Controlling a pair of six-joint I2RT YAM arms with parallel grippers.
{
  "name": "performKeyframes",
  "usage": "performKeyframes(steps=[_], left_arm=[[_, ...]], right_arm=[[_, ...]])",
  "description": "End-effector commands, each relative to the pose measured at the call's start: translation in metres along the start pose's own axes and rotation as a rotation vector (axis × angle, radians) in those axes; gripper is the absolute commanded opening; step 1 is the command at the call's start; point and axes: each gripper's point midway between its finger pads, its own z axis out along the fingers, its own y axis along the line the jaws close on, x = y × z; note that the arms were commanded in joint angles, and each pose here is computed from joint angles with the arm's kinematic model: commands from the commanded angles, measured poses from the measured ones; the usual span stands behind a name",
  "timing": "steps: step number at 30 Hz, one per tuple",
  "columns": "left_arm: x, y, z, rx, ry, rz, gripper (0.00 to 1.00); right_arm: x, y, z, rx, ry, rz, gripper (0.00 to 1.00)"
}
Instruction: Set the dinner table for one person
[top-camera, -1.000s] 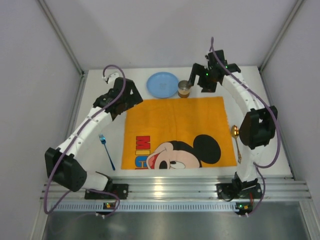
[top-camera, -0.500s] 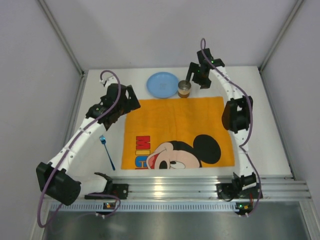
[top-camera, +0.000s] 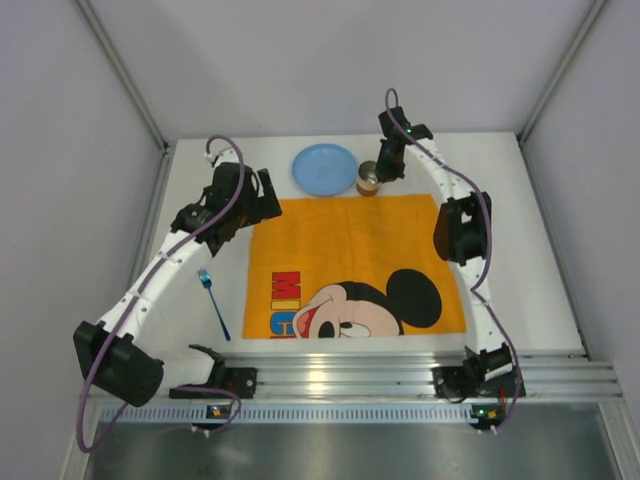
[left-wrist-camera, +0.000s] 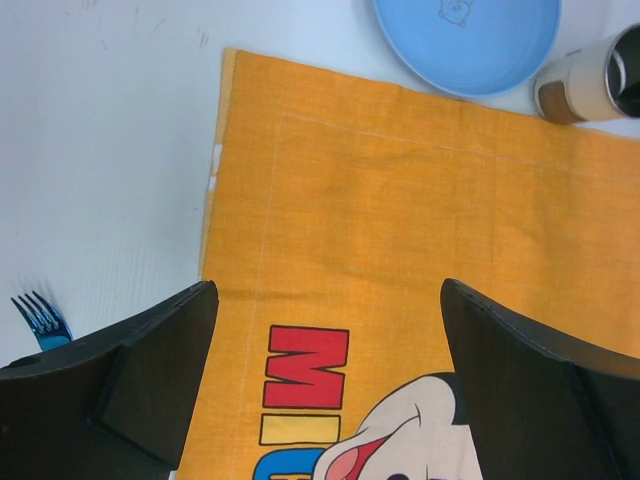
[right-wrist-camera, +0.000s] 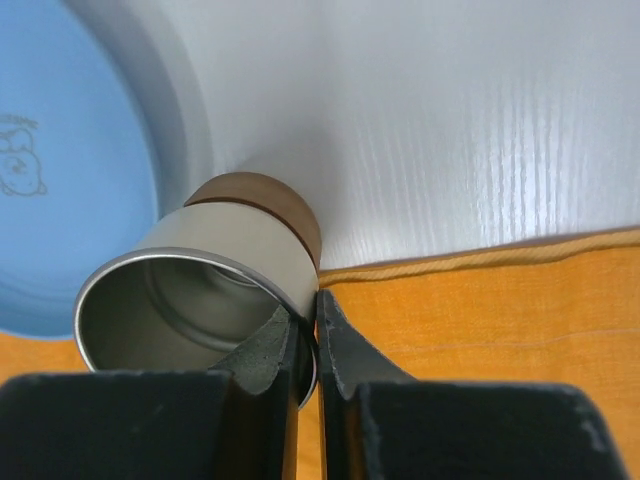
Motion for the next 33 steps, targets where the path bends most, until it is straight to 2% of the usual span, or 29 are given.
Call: performKeyframes(steps=[1, 2, 5, 6, 7, 8, 9, 10, 11, 12, 13, 14, 15, 17, 20, 27, 33], left_arm=[[-0.01, -0.013, -0.004, 0.061, 0.001, 0.022, 0.99], [-0.009, -0.02, -0.005, 0.097, 0.015, 0.024, 0.99], [-0.005, -0.028, -0.003, 0.139, 0.03, 0.034, 0.99], [-0.004, -0.028, -0.001, 0.14, 0.036, 0.035, 0.99], [-0.001, -0.028, 0.003, 0.133, 0.047, 0.036, 0.98], [-0.001, -0.028, 0.006, 0.129, 0.051, 0.036, 0.99], [0.002, -0.029, 0.01, 0.124, 0.062, 0.039, 0.98], [0.005, -0.028, 0.017, 0.114, 0.075, 0.042, 0.99], [0.005, -0.03, 0.021, 0.116, 0.076, 0.042, 0.98], [0.004, -0.034, 0.025, 0.126, 0.072, 0.04, 0.99], [0.008, -0.037, 0.035, 0.131, 0.09, 0.04, 0.99], [0.006, -0.044, 0.039, 0.148, 0.09, 0.036, 0.98], [0.002, -0.05, 0.044, 0.166, 0.086, 0.023, 0.98], [0.001, -0.066, 0.057, 0.205, 0.109, 0.014, 0.97], [-0.002, -0.083, 0.073, 0.243, 0.128, -0.006, 0.96], [0.003, -0.107, 0.093, 0.312, 0.197, -0.016, 0.94], [0.002, -0.109, 0.097, 0.31, 0.2, -0.006, 0.93]], right_arm=[[-0.053, 0.014, -0.04, -0.041, -0.17, 0.019, 0.0], [-0.078, 0.017, -0.067, -0.08, -0.247, 0.041, 0.0], [-0.109, 0.006, -0.111, -0.111, -0.347, 0.079, 0.0], [-0.122, 0.002, -0.145, -0.13, -0.407, 0.092, 0.0], [-0.127, -0.007, -0.158, -0.122, -0.428, 0.097, 0.0], [-0.119, -0.025, -0.156, -0.083, -0.404, 0.093, 0.0], [-0.12, -0.035, -0.186, -0.078, -0.442, 0.095, 0.0], [-0.115, -0.051, -0.192, -0.023, -0.448, 0.101, 0.0], [-0.088, -0.075, -0.173, 0.049, -0.376, 0.098, 0.0], [-0.084, -0.083, -0.199, 0.046, -0.414, 0.105, 0.0], [-0.073, -0.092, -0.198, 0.066, -0.403, 0.103, 0.0], [-0.041, -0.108, -0.177, 0.109, -0.327, 0.092, 0.0], [-0.038, -0.114, -0.19, 0.097, -0.36, 0.105, 0.0], [-0.003, -0.13, -0.17, 0.134, -0.283, 0.099, 0.0], [0.025, -0.141, -0.152, 0.151, -0.221, 0.12, 0.0], [0.049, -0.145, -0.094, 0.182, -0.104, 0.14, 0.0], [0.045, -0.15, -0.073, 0.206, -0.119, 0.163, 0.0]])
